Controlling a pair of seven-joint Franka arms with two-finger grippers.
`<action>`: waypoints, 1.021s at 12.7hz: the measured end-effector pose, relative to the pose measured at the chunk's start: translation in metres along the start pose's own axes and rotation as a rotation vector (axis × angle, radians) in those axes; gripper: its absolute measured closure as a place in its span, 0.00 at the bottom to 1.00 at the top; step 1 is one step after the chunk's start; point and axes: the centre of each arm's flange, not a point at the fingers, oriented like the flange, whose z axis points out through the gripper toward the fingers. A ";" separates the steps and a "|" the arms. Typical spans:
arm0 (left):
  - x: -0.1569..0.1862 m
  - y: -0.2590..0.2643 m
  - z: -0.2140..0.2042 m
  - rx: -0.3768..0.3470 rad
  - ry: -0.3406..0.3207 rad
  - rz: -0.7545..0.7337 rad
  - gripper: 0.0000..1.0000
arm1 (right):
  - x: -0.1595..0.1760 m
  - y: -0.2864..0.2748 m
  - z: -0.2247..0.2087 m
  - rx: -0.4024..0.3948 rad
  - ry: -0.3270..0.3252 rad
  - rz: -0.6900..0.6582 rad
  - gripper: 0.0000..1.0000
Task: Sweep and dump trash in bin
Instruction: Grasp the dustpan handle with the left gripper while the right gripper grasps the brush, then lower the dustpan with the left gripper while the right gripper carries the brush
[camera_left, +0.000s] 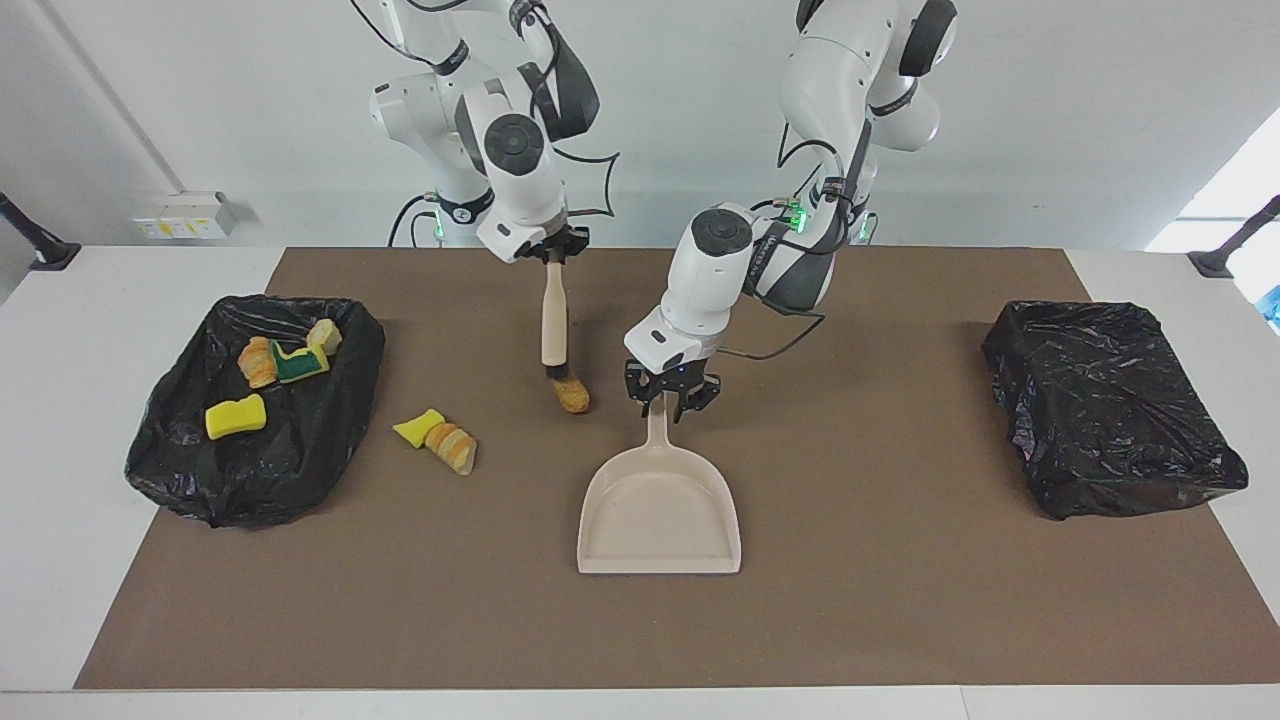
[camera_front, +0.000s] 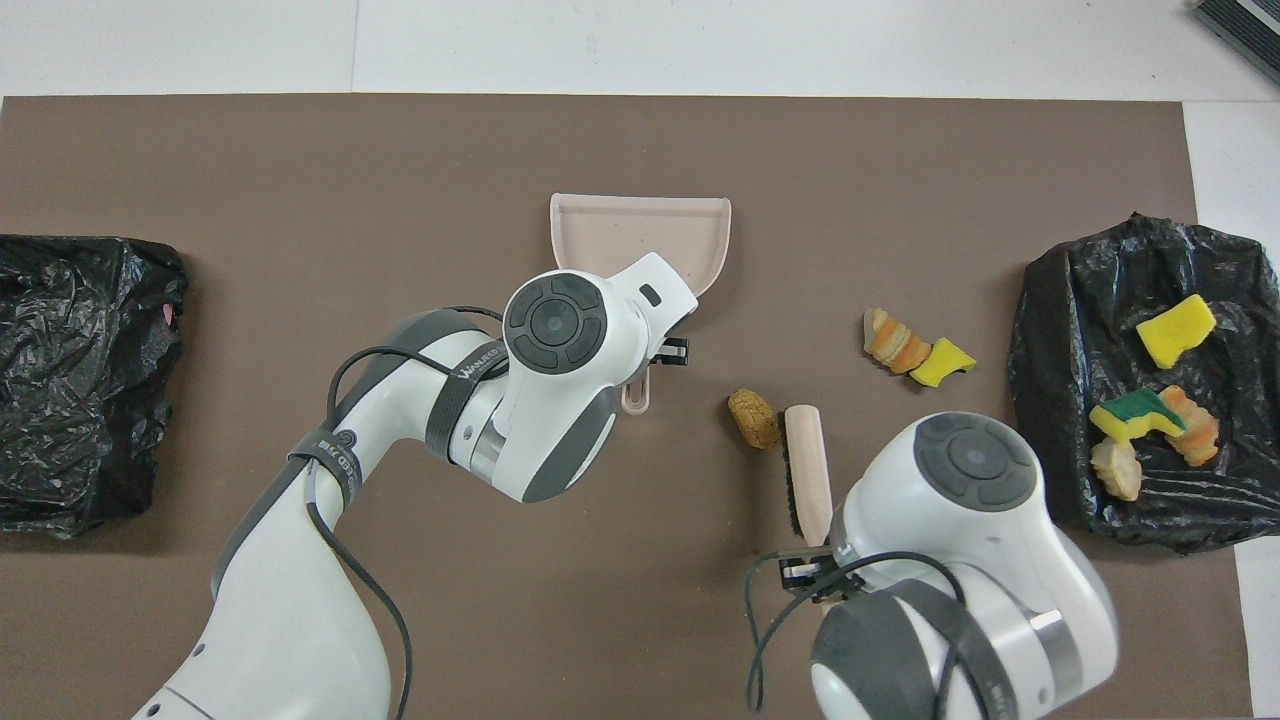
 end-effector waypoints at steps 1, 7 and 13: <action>0.000 -0.001 0.000 0.002 -0.001 0.002 0.68 | 0.006 0.019 -0.004 -0.041 0.019 0.003 0.74; 0.014 -0.034 -0.017 0.058 -0.050 0.273 0.68 | 0.045 0.112 -0.019 -0.204 0.161 0.035 0.74; 0.025 -0.087 -0.058 0.085 -0.130 0.684 0.68 | 0.091 0.179 0.018 -0.266 0.174 -0.044 0.74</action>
